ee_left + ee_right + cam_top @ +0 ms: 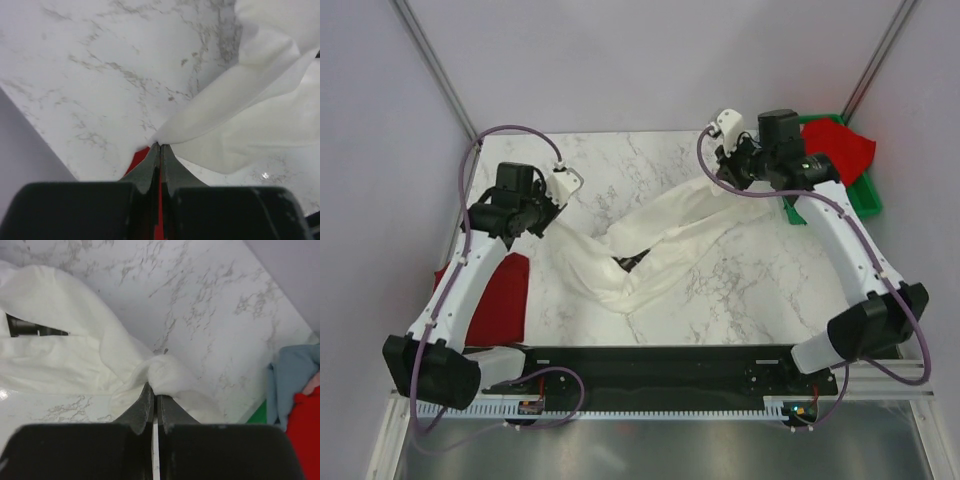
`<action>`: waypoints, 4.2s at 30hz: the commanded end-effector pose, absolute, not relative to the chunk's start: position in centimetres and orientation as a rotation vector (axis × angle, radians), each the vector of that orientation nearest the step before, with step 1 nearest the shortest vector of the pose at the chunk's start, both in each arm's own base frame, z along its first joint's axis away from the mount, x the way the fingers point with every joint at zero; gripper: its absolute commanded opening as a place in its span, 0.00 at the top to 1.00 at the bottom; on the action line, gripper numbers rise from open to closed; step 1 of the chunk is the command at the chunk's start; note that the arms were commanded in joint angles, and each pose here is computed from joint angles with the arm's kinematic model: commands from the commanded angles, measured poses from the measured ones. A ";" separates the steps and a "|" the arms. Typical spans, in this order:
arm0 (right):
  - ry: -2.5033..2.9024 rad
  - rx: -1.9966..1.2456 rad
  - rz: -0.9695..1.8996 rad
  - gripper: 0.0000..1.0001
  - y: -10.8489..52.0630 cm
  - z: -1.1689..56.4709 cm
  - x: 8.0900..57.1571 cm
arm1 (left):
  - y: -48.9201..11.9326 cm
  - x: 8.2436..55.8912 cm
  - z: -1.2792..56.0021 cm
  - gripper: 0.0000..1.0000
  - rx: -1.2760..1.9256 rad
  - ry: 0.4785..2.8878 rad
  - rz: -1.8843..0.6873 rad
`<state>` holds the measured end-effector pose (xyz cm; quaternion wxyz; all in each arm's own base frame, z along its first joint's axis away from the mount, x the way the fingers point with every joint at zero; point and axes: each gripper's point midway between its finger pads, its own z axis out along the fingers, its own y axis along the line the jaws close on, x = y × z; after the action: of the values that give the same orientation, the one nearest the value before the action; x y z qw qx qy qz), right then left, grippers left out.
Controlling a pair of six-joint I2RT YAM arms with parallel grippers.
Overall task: Fold and stack the t-shirts
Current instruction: Flatten the tshirt out
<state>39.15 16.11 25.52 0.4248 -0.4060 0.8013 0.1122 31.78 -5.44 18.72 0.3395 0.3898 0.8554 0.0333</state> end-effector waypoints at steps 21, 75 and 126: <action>1.975 -0.739 0.108 1.00 9.7 30.2 38.6 | -3.2 36.9 29.6 0.98 0.902 1.777 0.424; 2.764 -0.748 0.348 0.59 0.8 6.9 35.7 | -1.3 42.4 13.7 0.98 0.801 2.238 0.271; 2.778 -0.663 0.544 0.54 2.9 3.0 39.8 | -1.6 40.8 11.8 0.98 0.807 2.307 0.213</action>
<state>40.00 2.50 3.23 0.1207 -0.2268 0.9500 0.1776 40.44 -1.43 11.05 0.3266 0.3205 0.8851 0.0845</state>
